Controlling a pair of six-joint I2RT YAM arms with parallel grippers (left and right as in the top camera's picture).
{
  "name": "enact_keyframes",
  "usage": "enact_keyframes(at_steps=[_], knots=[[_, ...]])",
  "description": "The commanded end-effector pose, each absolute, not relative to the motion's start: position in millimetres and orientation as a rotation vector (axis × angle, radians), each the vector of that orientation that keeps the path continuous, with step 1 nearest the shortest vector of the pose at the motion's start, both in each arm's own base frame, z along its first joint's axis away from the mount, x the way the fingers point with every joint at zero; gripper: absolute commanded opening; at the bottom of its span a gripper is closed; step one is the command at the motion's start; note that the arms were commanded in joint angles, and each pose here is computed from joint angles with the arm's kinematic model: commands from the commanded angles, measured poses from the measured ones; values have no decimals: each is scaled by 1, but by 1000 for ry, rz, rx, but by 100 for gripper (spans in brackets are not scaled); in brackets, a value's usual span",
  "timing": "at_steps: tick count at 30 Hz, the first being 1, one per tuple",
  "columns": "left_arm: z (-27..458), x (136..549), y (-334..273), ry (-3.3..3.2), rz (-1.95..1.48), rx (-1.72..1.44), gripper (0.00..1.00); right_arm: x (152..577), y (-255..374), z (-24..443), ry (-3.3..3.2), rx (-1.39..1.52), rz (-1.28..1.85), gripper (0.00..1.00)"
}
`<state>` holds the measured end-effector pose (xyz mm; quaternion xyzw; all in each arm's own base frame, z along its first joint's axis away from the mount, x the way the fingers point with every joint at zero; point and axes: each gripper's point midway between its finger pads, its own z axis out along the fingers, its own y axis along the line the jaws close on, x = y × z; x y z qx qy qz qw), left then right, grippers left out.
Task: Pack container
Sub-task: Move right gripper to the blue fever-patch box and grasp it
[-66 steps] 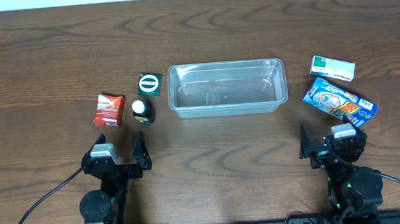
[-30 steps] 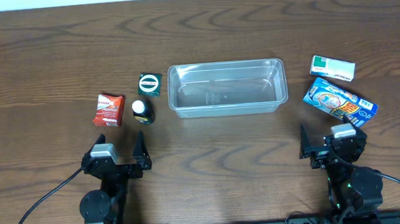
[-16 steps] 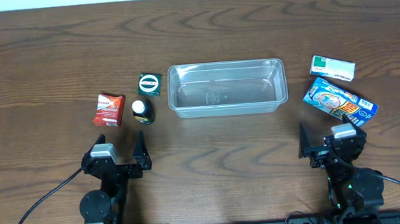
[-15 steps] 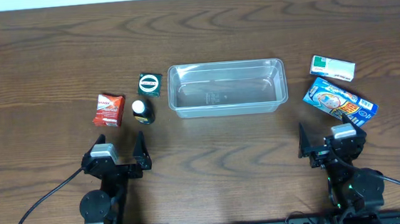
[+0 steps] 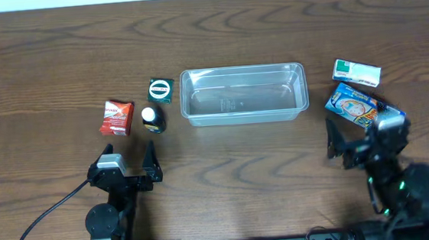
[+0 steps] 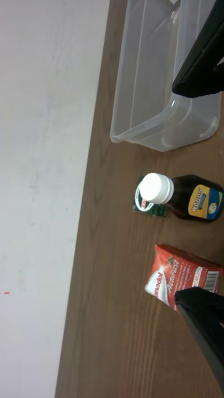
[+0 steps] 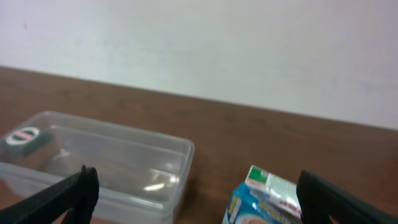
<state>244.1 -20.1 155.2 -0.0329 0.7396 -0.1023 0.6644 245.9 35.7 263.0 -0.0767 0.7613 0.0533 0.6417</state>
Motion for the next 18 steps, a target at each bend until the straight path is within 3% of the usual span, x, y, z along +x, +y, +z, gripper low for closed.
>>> enact_keyframes(at_steps=[1,12,18], knots=[[140,244,-19,1714,-214,-64,98,262,41,288,1810,-181,165,99],[140,244,-19,1714,-214,-64,98,304,55,304,2214,-307,242,99],[140,244,-19,1714,-214,-64,98,312,20,301,2344,-258,20,99]])
